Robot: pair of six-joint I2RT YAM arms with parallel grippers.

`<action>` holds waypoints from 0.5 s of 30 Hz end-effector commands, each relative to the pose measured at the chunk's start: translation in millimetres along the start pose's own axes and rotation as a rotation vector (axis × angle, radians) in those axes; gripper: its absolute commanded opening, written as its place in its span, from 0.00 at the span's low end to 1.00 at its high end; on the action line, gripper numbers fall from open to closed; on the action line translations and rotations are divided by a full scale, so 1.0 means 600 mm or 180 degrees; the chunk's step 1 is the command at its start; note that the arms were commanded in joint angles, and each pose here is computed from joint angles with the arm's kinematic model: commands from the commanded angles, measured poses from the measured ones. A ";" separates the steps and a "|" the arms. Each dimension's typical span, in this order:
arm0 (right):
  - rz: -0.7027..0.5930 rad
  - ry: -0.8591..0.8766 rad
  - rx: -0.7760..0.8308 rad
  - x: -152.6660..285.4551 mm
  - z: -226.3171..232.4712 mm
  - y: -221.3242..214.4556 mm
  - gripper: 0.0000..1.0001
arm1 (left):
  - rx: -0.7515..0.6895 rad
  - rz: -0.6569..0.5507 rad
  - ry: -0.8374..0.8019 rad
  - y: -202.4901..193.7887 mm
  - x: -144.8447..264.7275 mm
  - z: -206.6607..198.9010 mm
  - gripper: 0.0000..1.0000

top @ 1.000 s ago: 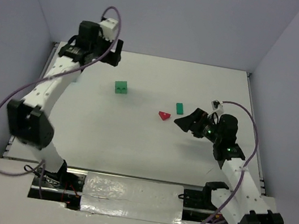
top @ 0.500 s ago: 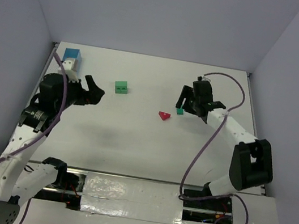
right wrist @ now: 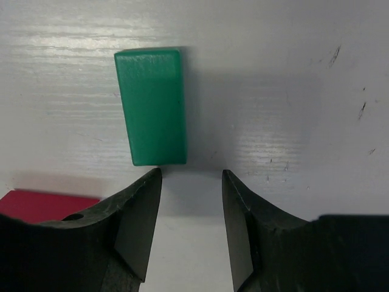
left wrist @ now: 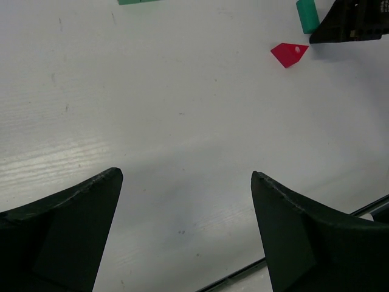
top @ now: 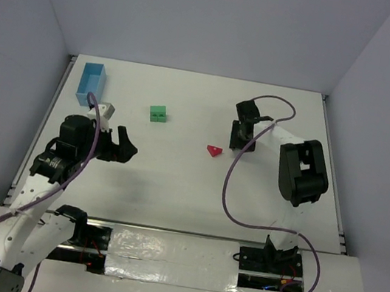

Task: Build the wood block tower

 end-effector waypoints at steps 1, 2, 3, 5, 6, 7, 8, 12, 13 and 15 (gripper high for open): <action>-0.0034 0.0016 0.0166 0.005 0.005 0.023 0.52 | -0.0118 -0.0040 -0.0224 0.014 -0.003 -0.020 0.99; -0.0035 0.0036 0.0171 0.005 0.004 0.024 0.54 | -0.0115 -0.0002 -0.0226 0.012 -0.006 -0.021 1.00; -0.0033 0.0056 0.0172 0.004 0.006 0.024 0.57 | -0.0120 0.0023 -0.0249 0.010 -0.008 -0.022 1.00; -0.0070 0.0137 0.0136 0.013 0.010 0.027 0.59 | -0.0124 0.0046 -0.0279 0.007 -0.009 -0.025 1.00; -0.0100 0.0202 0.0121 0.017 0.015 0.029 0.61 | -0.0139 0.0052 -0.0304 0.006 -0.008 -0.028 1.00; -0.0169 0.0300 0.0089 0.024 0.022 0.036 0.67 | -0.0155 0.0056 -0.0338 0.004 -0.008 -0.031 0.99; -0.0176 0.0322 0.0078 0.025 0.024 0.037 0.68 | -0.0151 0.0067 -0.0348 0.003 -0.009 -0.032 0.99; -0.0157 0.0256 0.0085 0.014 0.023 0.054 0.68 | -0.0161 0.0088 -0.0362 0.001 -0.010 -0.033 0.99; -0.0099 0.0179 0.0097 0.008 0.019 0.052 0.68 | -0.0170 0.0078 -0.0361 0.002 -0.009 -0.034 0.99; -0.0052 0.0121 0.0114 -0.006 0.017 0.054 0.64 | -0.0176 0.0077 -0.0363 0.000 -0.008 -0.035 1.00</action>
Point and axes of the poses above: each gripper's point midway between its finger pads, its own x axis back along the fingers, its own z axis along the line the jaws close on, y = z × x, the point moved 4 cm from there along x, back along the fingers, and after that the axes turned 10 degrees about x, right-handed, at the moved point
